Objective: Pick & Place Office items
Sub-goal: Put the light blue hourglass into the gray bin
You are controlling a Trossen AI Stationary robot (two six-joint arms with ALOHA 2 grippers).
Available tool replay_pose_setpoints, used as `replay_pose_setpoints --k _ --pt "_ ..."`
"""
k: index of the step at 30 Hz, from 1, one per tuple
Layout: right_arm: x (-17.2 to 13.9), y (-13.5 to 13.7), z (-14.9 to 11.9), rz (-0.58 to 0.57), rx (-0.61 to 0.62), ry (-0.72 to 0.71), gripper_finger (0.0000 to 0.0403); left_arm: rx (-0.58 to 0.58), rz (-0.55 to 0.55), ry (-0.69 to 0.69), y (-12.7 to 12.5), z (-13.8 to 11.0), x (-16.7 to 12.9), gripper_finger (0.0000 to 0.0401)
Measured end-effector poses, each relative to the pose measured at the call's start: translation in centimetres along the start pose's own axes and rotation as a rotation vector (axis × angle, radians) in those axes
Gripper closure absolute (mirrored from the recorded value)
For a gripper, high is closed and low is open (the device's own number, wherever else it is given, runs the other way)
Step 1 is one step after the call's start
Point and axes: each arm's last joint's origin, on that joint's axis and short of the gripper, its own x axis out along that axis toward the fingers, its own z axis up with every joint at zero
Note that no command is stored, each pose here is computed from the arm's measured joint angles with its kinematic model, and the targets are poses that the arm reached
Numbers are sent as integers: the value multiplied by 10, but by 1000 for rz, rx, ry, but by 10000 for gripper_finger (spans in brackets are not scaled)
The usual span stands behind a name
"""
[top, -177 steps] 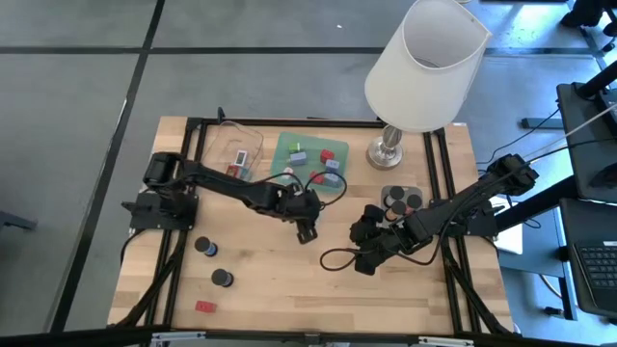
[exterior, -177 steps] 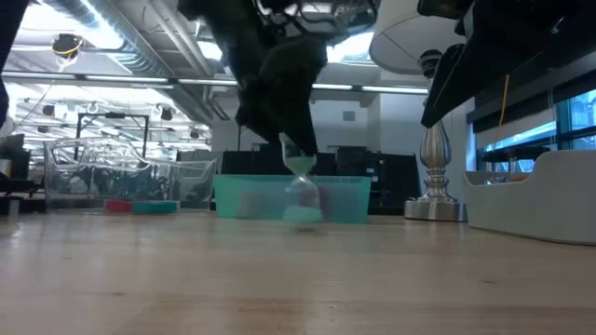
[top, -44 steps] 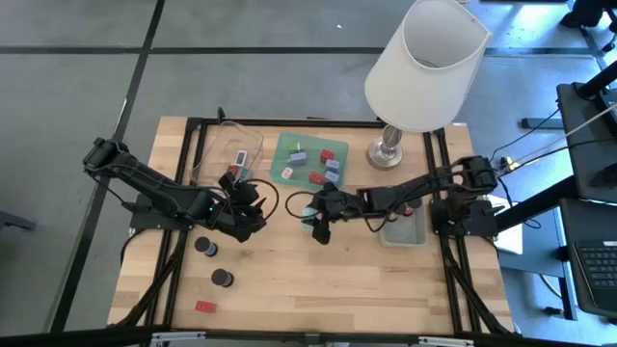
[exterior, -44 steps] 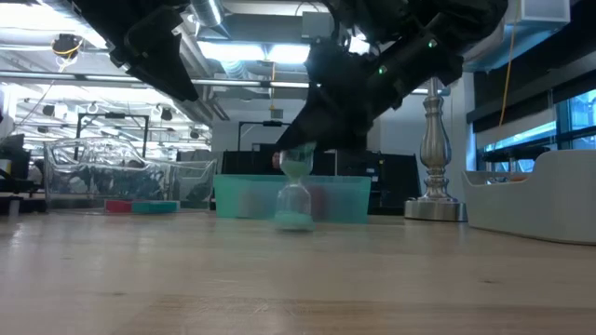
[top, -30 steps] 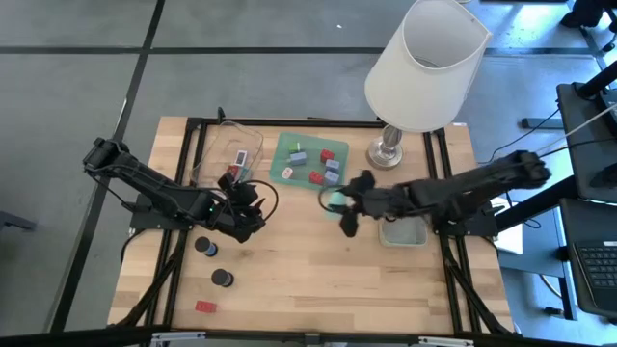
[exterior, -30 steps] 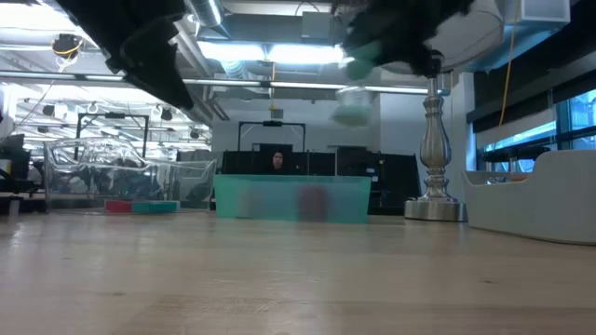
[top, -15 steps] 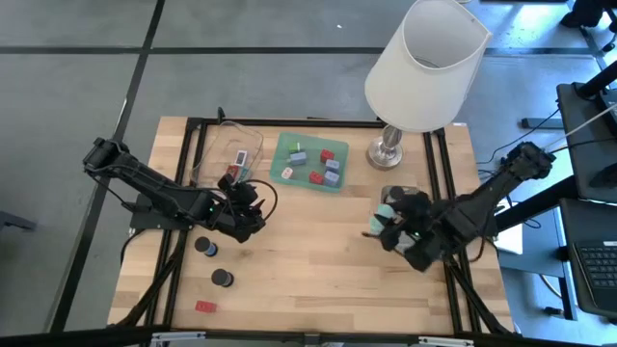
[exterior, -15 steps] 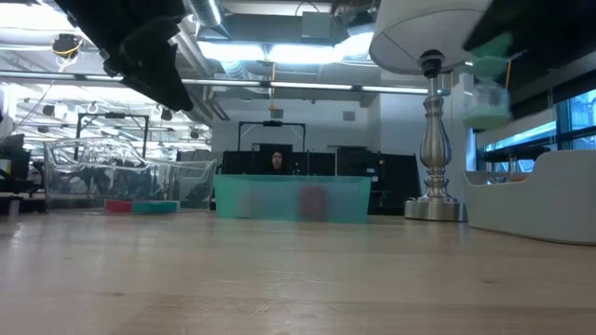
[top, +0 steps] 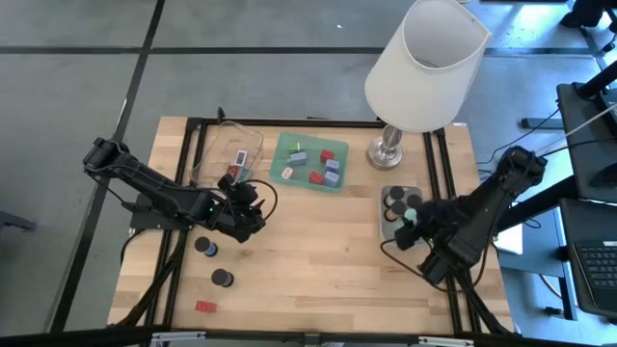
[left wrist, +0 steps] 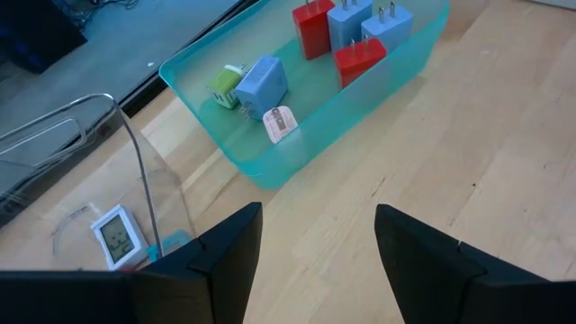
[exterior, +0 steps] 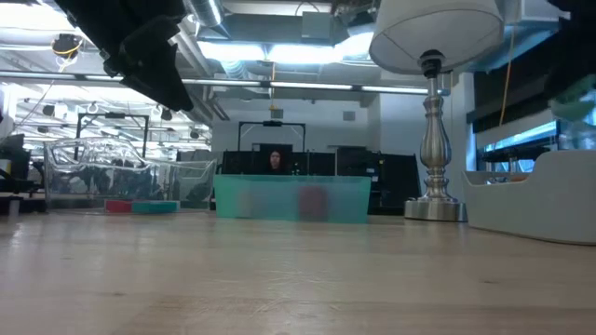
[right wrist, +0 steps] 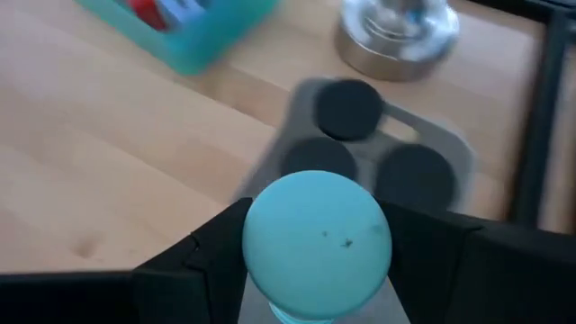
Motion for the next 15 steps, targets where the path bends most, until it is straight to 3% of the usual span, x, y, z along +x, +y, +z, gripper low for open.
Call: replay_pose_setpoints --k 9,15 --pt "23 -13 -31 -183 33 -15 196 -1 -1 -1 0 0 0 187" --pt "41 -22 -45 -151 76 -32 196 -2 -2 -2 0 0 0 188"
